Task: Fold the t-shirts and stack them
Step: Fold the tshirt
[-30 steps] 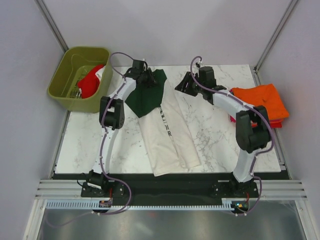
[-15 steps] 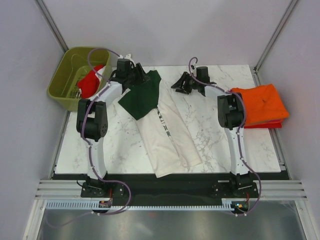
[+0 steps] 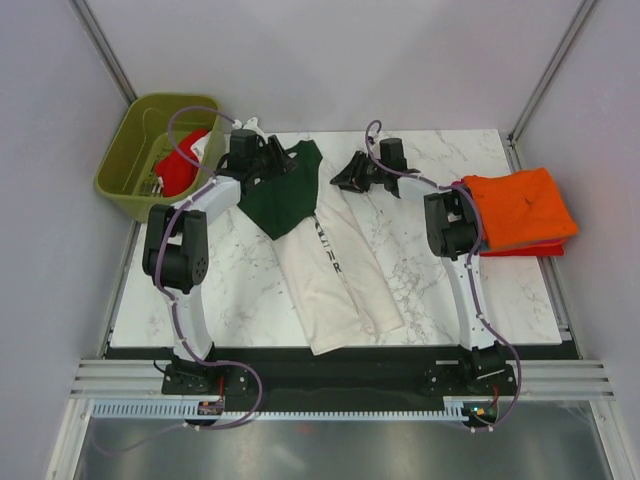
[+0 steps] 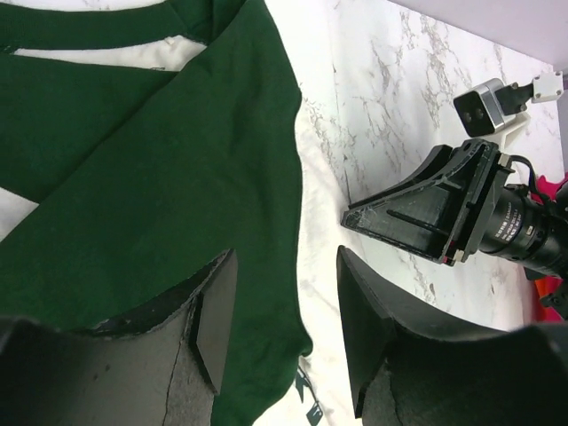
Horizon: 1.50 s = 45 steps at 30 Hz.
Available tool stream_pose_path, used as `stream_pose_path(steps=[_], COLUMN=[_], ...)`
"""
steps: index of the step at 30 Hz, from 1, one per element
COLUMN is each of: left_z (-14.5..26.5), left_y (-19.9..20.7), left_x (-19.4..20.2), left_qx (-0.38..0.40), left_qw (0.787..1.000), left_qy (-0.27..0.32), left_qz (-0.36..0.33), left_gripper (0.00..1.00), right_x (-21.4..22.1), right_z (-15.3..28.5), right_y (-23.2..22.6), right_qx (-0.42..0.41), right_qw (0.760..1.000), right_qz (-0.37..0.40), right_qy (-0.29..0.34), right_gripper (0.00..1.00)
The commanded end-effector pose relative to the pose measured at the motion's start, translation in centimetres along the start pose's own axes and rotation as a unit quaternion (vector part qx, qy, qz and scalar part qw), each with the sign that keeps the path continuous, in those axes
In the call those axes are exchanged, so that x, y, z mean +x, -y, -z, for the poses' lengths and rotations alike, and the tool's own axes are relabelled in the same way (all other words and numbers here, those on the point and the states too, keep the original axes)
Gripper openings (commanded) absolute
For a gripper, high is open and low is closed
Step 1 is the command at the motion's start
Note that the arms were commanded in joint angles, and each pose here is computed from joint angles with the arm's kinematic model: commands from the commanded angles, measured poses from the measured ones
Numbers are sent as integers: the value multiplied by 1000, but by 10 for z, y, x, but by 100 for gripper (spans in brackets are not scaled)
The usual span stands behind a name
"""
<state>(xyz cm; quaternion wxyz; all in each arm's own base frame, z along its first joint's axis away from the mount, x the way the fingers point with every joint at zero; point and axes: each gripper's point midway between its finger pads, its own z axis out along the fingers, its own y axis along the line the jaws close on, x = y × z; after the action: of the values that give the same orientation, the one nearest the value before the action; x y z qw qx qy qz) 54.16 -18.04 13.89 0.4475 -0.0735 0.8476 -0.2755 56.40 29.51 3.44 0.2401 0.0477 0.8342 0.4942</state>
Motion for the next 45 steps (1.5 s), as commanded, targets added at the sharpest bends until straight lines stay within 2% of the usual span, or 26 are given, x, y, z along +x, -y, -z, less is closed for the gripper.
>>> stream_pose_path(steps=[1, 4, 5, 7, 11, 13, 14, 15, 17, 20, 27, 28, 31, 33, 34, 39, 45], left_z=[16, 15, 15, 15, 12, 10, 10, 9, 7, 3, -12, -16, -17, -15, -13, -15, -32], left_y=[18, 15, 14, 12, 11, 10, 11, 10, 5, 1, -8, -11, -10, -9, -9, -20, -40], left_x=[-34, -34, -34, -32, -28, -27, -25, -25, -23, -17, -2, 1, 2, 2, -2, 5, 4], left_qx=[18, 13, 12, 12, 13, 15, 16, 14, 5, -7, -15, -18, -17, -15, -19, -45, -89], left_qw=[998, 998, 998, 998, 998, 999, 999, 999, 999, 1000, 1000, 1000, 1000, 1000, 1000, 999, 996], left_qy=[54, 54, 54, 53, 48, 46, 45, 45, 41, 30, -2, -7, -10, -10, -5, -20, -18], left_qz=[-22, -24, -23, -24, -24, -23, -22, -19, -14, -8, 8, 9, 8, 3, 0, 2, 4], left_gripper=[56, 56, 55, 55, 55, 55, 55, 55, 55, 55, 55, 55, 55, 56, 57, 57, 57], right_x=[0, -7, -10, -22, -50, -64, -74, -70, -81, -73, -72, -73, -76, -79, -83, -72, -65], right_z=[-10, -11, -9, -4, 27, 59, 74, 87, 107, 114, 98, 97, 97, 107, 114, 127, 143], right_y=[12, 17, 16, 23, 43, 57, 49, 67, 63, 69, 77, 78, 75, 68, 57, 53, 37], right_qx=[14, 21, 23, 31, 53, 68, 66, 83, 95, 116, 121, 124, 144, 159, 162, 217, 265], right_qw=[1000, 1000, 999, 997, 986, 972, 967, 960, 950, 948, 951, 952, 953, 951, 949, 943, 929], right_qz=[-4, -11, -17, -29, -70, -93, -91, -108, -103, -97, -110, -106, -87, -64, -54, -18, 29], right_qy=[7, 20, 26, 57, 143, 206, 230, 246, 280, 281, 261, 260, 252, 257, 266, 250, 257], right_gripper=[39, 25, 9, 0, 0, 0, 0, 0, 0, 0, 0, 10, 31, 36, 42, 50, 51])
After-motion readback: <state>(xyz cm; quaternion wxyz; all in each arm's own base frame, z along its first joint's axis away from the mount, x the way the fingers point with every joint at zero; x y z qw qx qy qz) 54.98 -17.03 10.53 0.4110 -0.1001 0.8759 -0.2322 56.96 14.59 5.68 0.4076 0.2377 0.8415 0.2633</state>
